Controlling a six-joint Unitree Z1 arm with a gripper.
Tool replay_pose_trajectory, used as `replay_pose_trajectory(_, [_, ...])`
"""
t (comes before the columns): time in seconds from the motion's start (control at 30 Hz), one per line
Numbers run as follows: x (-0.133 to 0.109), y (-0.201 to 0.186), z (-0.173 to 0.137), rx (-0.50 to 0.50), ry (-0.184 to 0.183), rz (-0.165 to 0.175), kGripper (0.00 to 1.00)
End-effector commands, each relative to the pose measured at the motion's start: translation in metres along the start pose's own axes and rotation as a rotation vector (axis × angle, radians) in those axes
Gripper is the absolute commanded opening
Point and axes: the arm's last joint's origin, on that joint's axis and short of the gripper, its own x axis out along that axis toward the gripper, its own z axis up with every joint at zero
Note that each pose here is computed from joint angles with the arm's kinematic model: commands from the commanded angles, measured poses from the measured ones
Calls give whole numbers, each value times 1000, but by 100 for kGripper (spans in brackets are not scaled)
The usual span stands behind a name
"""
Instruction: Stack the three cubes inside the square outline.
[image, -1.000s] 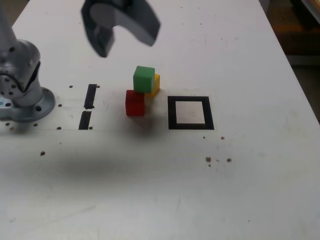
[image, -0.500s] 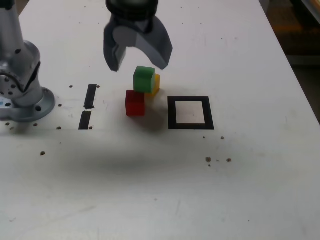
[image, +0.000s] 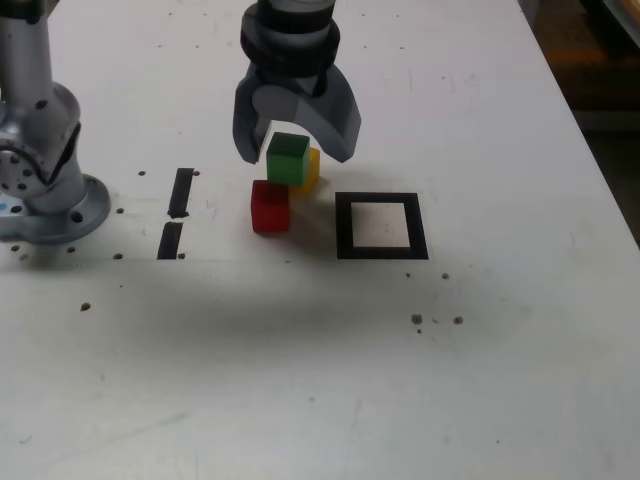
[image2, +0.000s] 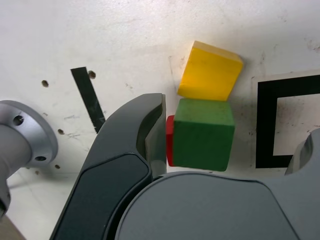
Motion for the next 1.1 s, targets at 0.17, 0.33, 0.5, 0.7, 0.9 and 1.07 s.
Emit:
replay_pose_trajectory(0.17, [9,3,4,-12,8,-7,32])
replay_pose_trajectory(0.33, [11,3,3,-14,15,-13,20])
replay_pose_trajectory(0.5, [13,4,1,-12,28,-16,13])
replay_pose_trajectory(0.7, [13,4,0,-10,30,-17,11])
replay_pose_trajectory(0.9, [13,4,1,-8,28,-18,11])
replay_pose_trajectory(1.07, [7,6,1,-8,18,-10,11])
